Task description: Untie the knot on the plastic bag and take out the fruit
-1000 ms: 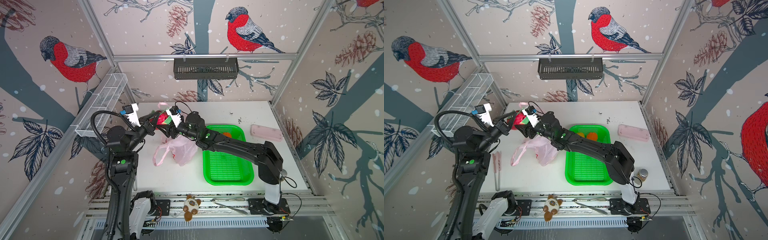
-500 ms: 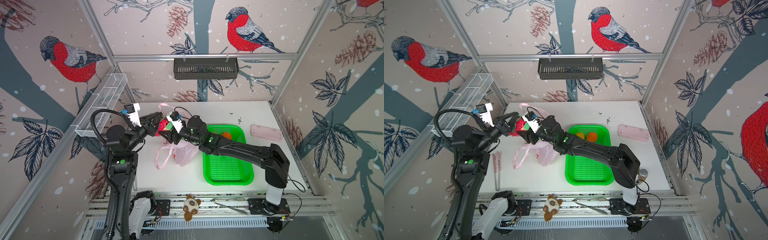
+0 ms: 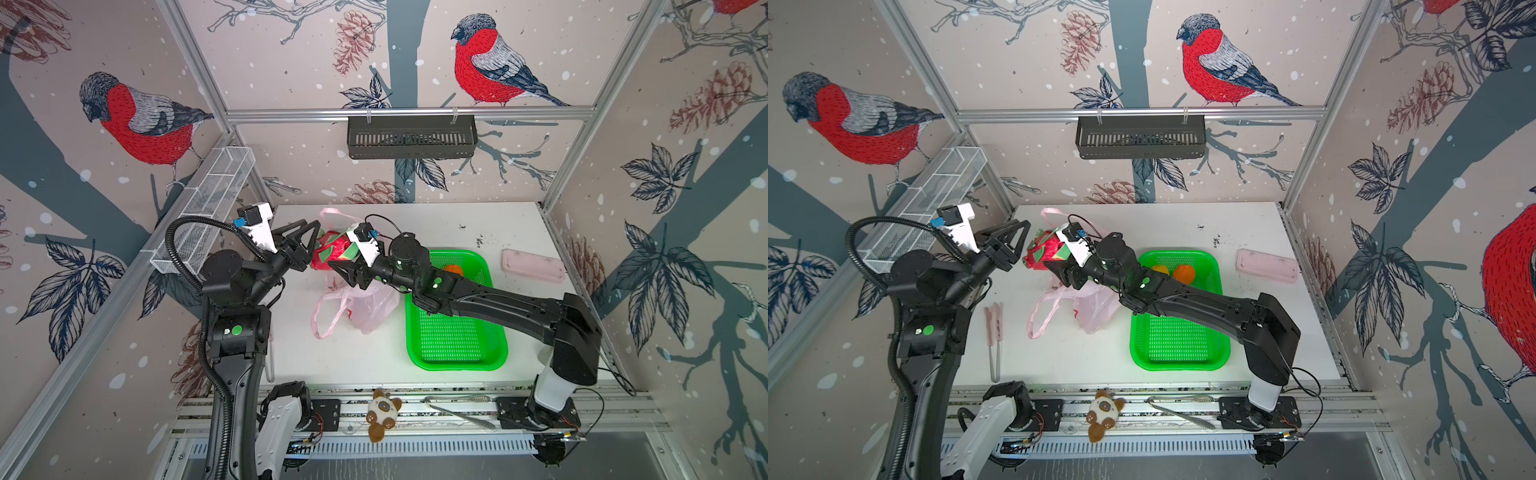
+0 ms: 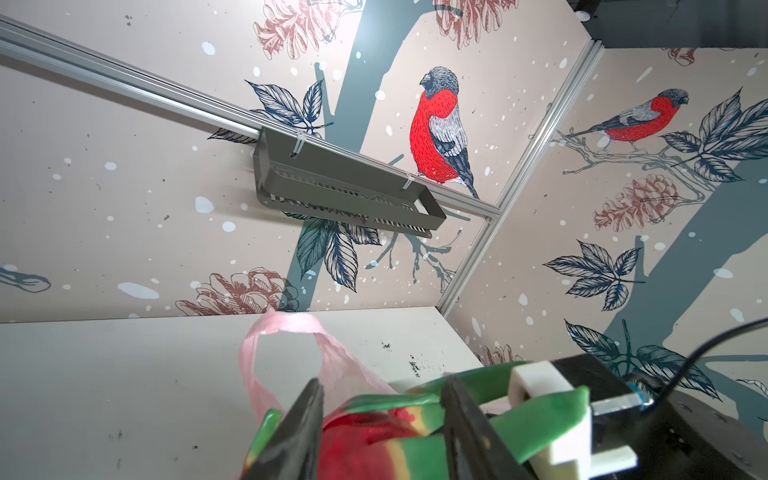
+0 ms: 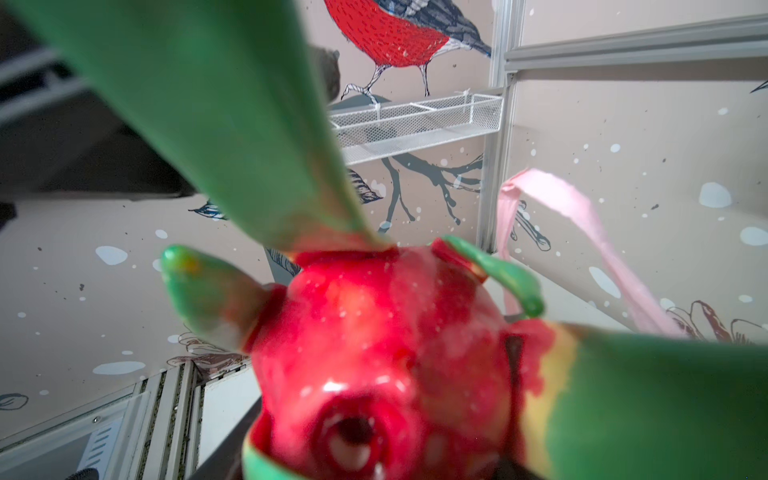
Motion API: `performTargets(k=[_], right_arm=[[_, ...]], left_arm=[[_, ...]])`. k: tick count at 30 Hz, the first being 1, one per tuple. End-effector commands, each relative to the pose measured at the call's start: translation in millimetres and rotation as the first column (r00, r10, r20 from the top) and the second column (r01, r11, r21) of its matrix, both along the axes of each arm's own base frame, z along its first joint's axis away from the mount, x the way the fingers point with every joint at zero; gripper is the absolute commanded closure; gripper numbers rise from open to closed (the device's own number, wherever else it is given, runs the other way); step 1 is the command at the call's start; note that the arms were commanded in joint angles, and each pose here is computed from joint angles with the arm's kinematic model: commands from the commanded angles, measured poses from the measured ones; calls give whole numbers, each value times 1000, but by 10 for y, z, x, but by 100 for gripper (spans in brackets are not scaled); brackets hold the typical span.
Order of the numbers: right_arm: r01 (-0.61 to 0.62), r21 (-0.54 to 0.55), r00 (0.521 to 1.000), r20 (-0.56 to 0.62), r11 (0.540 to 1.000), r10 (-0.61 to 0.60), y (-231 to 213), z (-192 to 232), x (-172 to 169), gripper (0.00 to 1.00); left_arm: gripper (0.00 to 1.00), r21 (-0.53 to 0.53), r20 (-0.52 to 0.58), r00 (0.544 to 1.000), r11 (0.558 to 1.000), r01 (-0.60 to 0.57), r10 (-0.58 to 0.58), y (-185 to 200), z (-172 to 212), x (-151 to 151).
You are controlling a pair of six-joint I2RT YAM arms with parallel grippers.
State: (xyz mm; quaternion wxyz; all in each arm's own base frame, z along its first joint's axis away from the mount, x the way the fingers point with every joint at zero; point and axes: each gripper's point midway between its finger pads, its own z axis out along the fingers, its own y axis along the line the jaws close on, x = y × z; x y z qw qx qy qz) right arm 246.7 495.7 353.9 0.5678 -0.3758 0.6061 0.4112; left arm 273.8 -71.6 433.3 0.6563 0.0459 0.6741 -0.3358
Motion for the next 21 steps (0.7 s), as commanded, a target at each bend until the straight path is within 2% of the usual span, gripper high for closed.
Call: performTargets(k=[1,5,12,15,21], right_arm=[[41,141,994,90,989,-54,-164,482,-9,92],[73,189,989,109,979,-95,-335,660,-24,91],[152,219,975,126,964,-182,-623,934,-18,91],[212,177,967,101,961,-233,-786,947,12,92],[368,-26,930,1,930,-368,-1199,576,91,92]], left_arm=[[53,-35,-33,999,999,-36,34,52,-73,-11],[52,-46,-48,997,997,-61,59,77,-104,-97],[53,-52,-125,989,995,-89,82,118,-427,-52],[52,-38,-140,985,993,-110,104,153,-519,-13],[52,14,-163,975,988,-154,154,232,-648,66]])
